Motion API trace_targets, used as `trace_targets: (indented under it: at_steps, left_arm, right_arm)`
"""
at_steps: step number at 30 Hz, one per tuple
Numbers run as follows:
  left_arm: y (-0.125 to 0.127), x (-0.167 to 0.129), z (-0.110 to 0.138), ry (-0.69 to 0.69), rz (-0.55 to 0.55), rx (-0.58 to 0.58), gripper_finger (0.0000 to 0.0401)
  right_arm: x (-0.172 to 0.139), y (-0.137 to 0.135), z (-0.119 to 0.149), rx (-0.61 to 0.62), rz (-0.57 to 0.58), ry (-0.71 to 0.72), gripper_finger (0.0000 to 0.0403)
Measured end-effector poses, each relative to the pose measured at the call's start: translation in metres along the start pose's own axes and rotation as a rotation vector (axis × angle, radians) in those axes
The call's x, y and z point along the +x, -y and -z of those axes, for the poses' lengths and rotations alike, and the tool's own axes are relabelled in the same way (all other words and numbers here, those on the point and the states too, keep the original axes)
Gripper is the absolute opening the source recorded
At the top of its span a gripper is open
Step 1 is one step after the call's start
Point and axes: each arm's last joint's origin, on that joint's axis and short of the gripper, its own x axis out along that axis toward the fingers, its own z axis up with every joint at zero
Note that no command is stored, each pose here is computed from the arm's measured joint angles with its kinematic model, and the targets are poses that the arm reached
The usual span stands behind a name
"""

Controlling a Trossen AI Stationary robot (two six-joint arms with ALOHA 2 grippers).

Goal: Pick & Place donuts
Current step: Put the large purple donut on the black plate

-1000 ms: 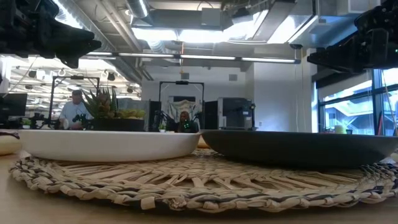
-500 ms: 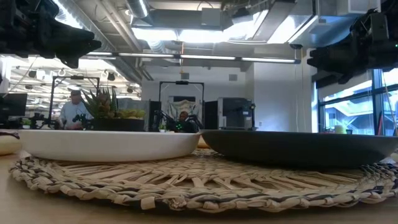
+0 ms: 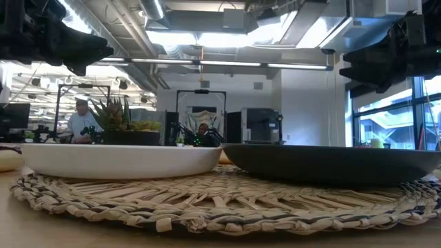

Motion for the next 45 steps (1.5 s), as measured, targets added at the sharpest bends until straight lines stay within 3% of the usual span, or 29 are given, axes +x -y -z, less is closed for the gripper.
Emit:
trace_targets:
  at_steps: [5,18,27,35,45]
  left_arm:
    - [0.0,0.0,0.0,0.0,0.003,-0.066,0.0149]
    - [0.0,0.0,0.0,0.004,-0.005,-0.08,0.0148]
    - [-0.001,0.0,-0.002,0.013,-0.033,0.066,0.0148]
    - [-0.001,0.0,-0.001,0.013,-0.033,0.063,0.0146]
    - [-0.001,0.0,-0.001,0.013,-0.033,0.064,0.0144]
  right_arm:
    - [0.0,0.004,-0.001,-0.001,0.131,0.014,0.0291]
    - [0.008,-0.003,-0.027,0.002,0.148,-0.03,0.0276]
    - [0.04,-0.013,-0.022,0.073,0.24,-0.285,0.0276]
    - [0.074,-0.004,-0.01,0.221,0.424,-0.593,0.0276]
    - [0.101,0.009,0.02,0.259,0.462,-0.882,0.0276]
